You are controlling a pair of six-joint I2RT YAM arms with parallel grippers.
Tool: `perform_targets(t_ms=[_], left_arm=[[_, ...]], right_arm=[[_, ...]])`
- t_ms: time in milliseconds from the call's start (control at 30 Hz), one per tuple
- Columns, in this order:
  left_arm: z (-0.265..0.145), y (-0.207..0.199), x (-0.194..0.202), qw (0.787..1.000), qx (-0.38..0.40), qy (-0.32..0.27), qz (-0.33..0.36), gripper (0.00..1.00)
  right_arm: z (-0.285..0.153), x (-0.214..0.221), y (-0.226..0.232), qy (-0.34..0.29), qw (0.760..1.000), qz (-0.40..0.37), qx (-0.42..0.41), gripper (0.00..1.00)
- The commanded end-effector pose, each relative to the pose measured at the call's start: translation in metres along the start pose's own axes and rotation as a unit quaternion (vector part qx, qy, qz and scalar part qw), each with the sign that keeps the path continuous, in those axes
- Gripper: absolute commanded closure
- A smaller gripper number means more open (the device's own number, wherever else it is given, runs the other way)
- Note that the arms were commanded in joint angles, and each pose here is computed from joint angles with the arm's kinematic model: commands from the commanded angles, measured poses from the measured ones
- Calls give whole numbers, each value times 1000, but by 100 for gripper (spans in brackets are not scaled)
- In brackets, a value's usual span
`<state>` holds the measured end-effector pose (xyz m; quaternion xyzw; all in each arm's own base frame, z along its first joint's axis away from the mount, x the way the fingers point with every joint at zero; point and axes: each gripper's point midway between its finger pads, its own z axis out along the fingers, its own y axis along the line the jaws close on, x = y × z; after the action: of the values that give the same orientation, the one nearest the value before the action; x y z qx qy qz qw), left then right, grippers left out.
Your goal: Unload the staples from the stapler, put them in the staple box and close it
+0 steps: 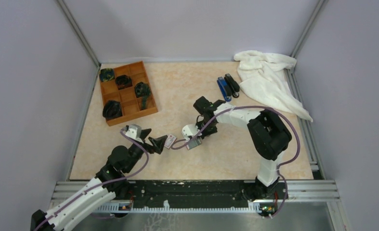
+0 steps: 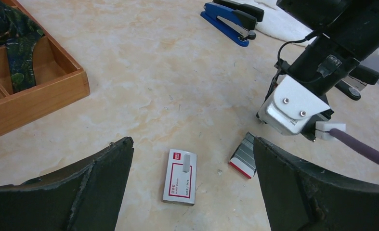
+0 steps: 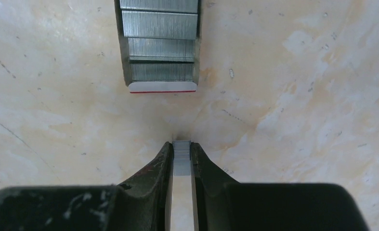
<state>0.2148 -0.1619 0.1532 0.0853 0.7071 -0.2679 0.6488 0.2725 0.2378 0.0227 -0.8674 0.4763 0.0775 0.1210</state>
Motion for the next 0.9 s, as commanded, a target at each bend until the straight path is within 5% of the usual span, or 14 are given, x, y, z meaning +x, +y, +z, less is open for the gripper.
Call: perform_targets(t_ms=[0,200,500,733,867], left_arm=[[0,-5,-1,1000,12,-6,-17,1],[1,-9,-2,999,20,-9,-32,1],[4,-15,5,997,35,-11,-66,1],[5,-16,11,997,36,-4,-75,1],[5,-14,13,997,33,-3,-73,1]], right_arm=[[-32,-29,-14,-56,990,106,76,96],[-64,-52,-12,-118,961,224,115,98],[-86,-93,-6,-226,869,429,96,98],[-65,-99,-6,-246,794,551,72,98],[-49,-104,-4,-249,773,582,54,98]])
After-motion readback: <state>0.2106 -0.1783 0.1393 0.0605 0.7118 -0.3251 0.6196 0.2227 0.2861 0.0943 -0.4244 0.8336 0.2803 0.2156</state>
